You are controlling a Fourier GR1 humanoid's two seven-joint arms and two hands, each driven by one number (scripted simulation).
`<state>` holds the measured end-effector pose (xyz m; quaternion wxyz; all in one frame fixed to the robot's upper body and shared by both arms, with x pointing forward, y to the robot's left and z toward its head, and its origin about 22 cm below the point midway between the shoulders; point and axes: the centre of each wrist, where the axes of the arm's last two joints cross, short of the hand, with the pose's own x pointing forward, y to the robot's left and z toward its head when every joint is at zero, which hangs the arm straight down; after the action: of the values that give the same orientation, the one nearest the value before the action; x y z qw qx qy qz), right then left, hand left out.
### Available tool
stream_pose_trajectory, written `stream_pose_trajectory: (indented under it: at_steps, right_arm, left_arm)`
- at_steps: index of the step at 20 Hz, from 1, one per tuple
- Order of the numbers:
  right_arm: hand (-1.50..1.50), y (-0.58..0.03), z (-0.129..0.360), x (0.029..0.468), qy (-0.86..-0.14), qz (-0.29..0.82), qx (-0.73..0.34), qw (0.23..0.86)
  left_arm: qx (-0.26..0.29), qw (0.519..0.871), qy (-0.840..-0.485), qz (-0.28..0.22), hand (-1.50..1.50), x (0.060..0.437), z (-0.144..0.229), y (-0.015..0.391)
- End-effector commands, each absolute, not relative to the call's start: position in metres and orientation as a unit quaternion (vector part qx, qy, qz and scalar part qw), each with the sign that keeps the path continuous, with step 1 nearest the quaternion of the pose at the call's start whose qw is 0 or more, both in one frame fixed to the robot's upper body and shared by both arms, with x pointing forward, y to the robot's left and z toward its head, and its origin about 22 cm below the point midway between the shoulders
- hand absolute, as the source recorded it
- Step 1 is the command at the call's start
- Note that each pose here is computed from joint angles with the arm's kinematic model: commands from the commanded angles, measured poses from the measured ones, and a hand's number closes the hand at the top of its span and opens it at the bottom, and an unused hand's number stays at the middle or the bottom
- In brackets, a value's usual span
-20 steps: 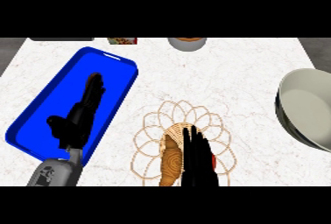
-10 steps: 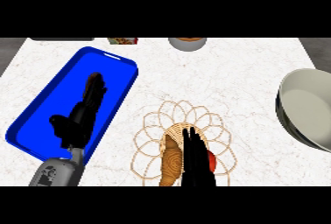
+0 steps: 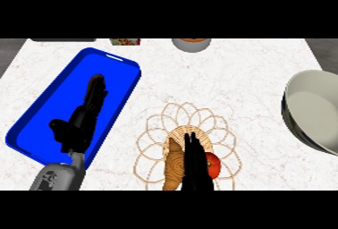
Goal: Pick the croissant from the placemat and place it in the bowl
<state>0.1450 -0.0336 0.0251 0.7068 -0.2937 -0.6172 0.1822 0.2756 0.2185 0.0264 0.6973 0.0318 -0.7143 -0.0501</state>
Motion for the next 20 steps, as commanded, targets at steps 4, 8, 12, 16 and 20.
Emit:
stream_pose_trajectory:
  at_steps: [4,8,12,16,20]
  right_arm:
    - [-1.5,-0.027,0.009,0.152,-0.559,0.149,-0.325,0.748]
    - [-1.5,-0.035,-0.004,0.152,-0.528,0.166,-0.36,0.751]
    - [-1.5,-0.031,-0.01,0.168,-0.517,0.189,-0.367,0.75]
    - [-1.5,-0.026,-0.02,0.169,-0.526,0.179,-0.34,0.759]
    - [1.5,-0.022,-0.042,0.155,-0.526,0.294,-0.345,0.72]
  left_arm:
    - [0.028,0.7,-0.712,-0.048,0.0,0.28,0.038,0.221]
    - [0.036,0.692,-0.72,-0.049,0.0,0.276,0.032,0.221]
    - [0.03,0.698,-0.713,-0.057,0.0,0.272,0.024,0.225]
    - [0.035,0.699,-0.713,-0.05,0.0,0.271,0.019,0.211]
    - [0.037,0.69,-0.721,-0.049,0.0,0.274,0.031,0.211]
